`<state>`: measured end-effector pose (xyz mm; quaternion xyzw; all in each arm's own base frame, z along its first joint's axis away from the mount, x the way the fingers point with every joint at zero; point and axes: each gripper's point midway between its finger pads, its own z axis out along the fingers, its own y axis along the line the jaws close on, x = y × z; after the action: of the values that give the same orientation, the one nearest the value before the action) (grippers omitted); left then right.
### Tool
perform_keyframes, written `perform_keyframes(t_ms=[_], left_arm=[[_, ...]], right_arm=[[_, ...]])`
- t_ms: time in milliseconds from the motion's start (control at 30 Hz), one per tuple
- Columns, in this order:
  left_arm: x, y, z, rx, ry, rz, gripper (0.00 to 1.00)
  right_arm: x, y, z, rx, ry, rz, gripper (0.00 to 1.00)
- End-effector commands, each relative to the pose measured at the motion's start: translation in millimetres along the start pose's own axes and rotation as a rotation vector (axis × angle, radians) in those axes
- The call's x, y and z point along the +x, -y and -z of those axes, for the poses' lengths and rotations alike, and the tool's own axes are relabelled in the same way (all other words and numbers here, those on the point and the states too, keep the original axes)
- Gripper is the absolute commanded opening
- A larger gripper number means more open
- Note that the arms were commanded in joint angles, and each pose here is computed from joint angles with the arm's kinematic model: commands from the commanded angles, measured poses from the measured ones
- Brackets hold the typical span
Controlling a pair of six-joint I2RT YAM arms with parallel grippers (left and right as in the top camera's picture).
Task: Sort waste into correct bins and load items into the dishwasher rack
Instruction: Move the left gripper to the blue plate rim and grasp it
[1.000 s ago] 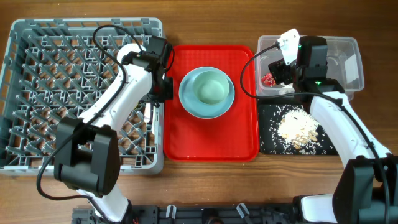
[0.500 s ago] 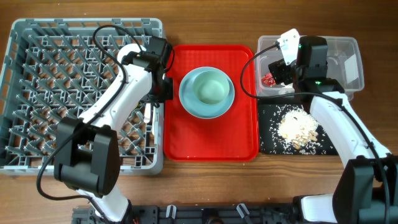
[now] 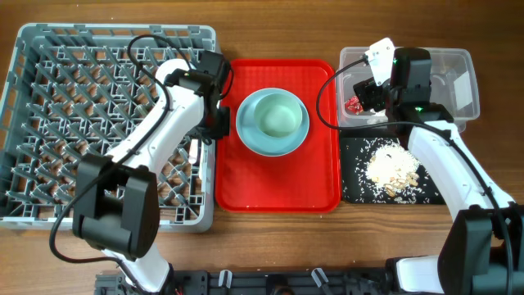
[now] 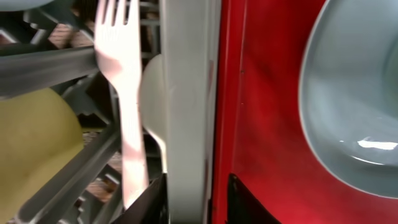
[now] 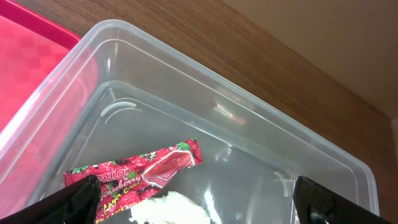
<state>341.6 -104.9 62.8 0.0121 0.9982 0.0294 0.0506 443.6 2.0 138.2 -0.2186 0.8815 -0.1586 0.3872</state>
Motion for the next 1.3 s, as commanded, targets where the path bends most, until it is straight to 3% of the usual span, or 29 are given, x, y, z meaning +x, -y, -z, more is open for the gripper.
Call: perform_keyframes(t_ms=[0, 133, 200, 233, 300, 333, 400, 533, 800, 1067, 1267], left_arm=[[-20, -15, 21, -0.088, 0.080, 0.006, 0.32], [-53, -18, 79, -0.062, 0.231, 0.089, 0.33], [-61, -13, 102, -0.016, 0.283, 0.122, 0.42], [-62, -5, 113, 0.043, 0.299, 0.130, 0.45], [-59, 17, 123, 0.182, 0.289, 0.114, 0.42], [-53, 33, 128, 0.277, 0.261, 0.097, 0.38], [-44, 54, 131, 0.401, 0.207, 0.072, 0.04], [-33, 80, 124, 0.484, 0.134, 0.032, 0.04], [-25, 126, 90, 0.422, 0.108, -0.090, 0.31], [-34, 188, 81, 0.438, 0.232, -0.187, 0.28], [-42, 213, 60, 0.431, 0.261, -0.148, 0.23]], right_arm=[[-4, 2, -2, 0.001, 0.006, 0.002, 1.00], [-4, 2, -2, 0.001, 0.006, 0.002, 1.00], [-4, 2, -2, 0.001, 0.006, 0.002, 1.00], [-4, 2, -2, 0.001, 0.006, 0.002, 1.00], [-4, 2, -2, 0.001, 0.006, 0.003, 1.00], [-4, 2, -2, 0.001, 0.006, 0.002, 1.00], [-4, 2, -2, 0.001, 0.006, 0.002, 1.00], [-4, 2, -2, 0.001, 0.006, 0.003, 1.00], [-4, 2, -2, 0.001, 0.006, 0.002, 1.00], [-4, 2, -2, 0.001, 0.006, 0.002, 1.00], [-4, 2, -2, 0.001, 0.006, 0.002, 1.00]])
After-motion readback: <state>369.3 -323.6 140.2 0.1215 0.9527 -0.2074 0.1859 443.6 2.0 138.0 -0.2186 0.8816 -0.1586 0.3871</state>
